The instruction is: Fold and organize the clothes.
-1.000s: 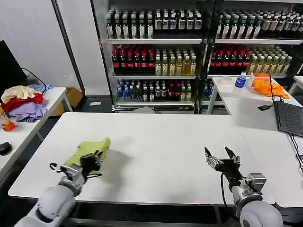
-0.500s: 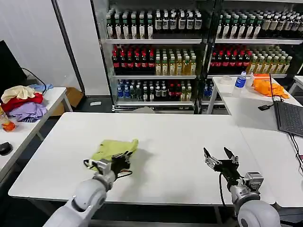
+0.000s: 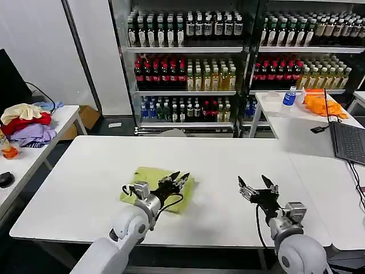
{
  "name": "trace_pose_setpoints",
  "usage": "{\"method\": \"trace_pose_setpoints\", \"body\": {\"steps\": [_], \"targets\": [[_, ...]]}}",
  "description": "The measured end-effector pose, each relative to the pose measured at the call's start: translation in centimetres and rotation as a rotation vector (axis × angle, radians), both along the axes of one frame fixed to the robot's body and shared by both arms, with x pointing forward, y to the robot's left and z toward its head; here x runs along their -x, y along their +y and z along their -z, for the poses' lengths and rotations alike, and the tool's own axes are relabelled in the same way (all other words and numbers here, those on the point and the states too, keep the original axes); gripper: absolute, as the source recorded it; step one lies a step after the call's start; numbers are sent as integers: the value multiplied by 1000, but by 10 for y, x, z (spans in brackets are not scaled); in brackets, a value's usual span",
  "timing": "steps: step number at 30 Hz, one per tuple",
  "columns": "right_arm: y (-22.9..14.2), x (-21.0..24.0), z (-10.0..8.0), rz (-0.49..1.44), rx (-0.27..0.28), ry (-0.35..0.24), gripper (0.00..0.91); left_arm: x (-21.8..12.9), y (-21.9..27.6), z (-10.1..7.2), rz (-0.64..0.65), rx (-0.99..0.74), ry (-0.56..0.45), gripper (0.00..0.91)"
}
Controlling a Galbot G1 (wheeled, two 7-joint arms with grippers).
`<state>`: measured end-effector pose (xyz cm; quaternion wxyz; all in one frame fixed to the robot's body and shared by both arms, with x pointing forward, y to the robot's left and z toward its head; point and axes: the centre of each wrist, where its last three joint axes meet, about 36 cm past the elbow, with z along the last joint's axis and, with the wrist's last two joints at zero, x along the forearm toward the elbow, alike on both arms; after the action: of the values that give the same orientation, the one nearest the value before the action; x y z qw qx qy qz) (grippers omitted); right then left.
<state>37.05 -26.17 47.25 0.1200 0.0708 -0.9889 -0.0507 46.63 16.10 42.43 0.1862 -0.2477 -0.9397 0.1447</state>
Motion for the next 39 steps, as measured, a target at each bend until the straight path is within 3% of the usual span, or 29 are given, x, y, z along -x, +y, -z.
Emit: {"method": "trace_pose_setpoints", "body": {"steps": [9,17,22,30,31,32,33,34,35,39], "targets": [[31,-42,19,-60,-67,48,907,13,39,-8,-91,43,-12,907],[80,-71,47,-106,-156,131,907,31,93,-8,-238,6,-17,907],[113,-77,63,-129,-185,190,907,44,116,-6,-309,-10,-13,907],[150,-89,72,-156,-202,259,907,55,129,-5,-356,-28,-7,907],[153,-91,73,-158,-202,269,846,56,131,-5,-360,-31,-6,907],[155,-93,73,-156,-202,275,645,57,132,-5,-363,-33,-6,907],[157,-94,73,-154,-203,280,272,58,134,-5,-368,-35,-6,907],[159,-96,73,-152,-208,285,50,59,135,-5,-373,-36,-7,907],[160,-97,73,-149,-214,291,0,60,136,-6,-378,-36,-6,907],[163,-100,73,-147,-227,300,0,63,139,-4,-391,-40,3,907]]}}
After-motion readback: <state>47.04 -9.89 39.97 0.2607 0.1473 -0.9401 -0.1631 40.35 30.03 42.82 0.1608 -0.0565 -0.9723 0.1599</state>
